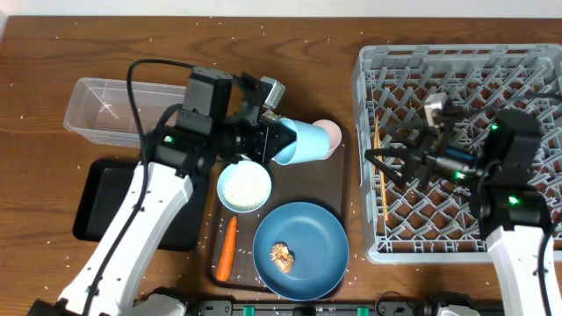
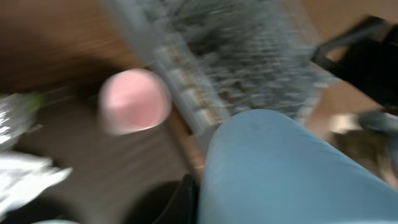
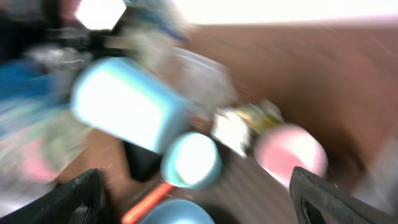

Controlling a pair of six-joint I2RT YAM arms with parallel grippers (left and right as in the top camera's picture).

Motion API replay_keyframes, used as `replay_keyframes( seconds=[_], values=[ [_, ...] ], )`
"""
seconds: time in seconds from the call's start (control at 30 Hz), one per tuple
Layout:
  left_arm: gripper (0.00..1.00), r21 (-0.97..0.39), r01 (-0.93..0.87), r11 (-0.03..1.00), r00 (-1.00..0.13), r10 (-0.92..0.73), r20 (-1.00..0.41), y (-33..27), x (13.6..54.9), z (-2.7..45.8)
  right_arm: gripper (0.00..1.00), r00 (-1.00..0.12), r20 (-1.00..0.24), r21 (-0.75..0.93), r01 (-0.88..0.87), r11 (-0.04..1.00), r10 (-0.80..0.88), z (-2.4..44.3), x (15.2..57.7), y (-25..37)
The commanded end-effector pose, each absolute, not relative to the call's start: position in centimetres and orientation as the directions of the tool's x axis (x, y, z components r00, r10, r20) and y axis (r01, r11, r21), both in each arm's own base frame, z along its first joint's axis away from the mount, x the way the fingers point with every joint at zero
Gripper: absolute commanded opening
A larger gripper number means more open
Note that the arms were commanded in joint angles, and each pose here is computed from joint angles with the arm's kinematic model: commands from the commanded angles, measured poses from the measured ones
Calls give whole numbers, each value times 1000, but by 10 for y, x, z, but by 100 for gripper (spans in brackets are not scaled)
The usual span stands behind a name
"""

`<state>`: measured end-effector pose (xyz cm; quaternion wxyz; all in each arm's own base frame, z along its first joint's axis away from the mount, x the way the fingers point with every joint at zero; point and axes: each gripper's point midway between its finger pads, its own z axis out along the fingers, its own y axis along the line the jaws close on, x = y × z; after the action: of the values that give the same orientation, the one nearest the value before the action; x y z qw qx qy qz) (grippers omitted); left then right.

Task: Sort waste into correct bins and load items into the dishwasher rack
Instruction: 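Reach the left gripper to the blue cup and grasp it, then hand the blue cup from the left gripper to the right gripper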

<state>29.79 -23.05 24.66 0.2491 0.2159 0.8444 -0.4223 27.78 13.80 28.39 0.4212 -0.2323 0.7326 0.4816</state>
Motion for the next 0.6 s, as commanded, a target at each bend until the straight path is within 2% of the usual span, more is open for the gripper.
replay_keyframes(
  seconds=[0.0, 0.07, 0.33, 0.43, 0.57],
  values=[
    [6, -675, 692, 257, -720, 180, -670, -250, 263, 299, 91, -491, -870, 492, -857, 152, 43, 326, 233, 158],
    [6, -685, 709, 166, -705, 184, -685, -254, 253, 311, 91, -458, -888, 458, -880, 126, 32, 333, 230, 165],
    [6, -701, 712, 36, -694, 191, -694, -256, 238, 329, 94, -422, -906, 420, -905, 70, -10, 335, 219, 194],
    [6, -707, 707, 27, -698, 190, -690, -256, 238, 330, 94, -414, -910, 412, -909, 60, -20, 335, 217, 201],
    [6, -703, 711, 20, -692, 193, -695, -258, 236, 331, 88, -412, -911, 408, -908, 96, -21, 332, 221, 209]
  ],
)
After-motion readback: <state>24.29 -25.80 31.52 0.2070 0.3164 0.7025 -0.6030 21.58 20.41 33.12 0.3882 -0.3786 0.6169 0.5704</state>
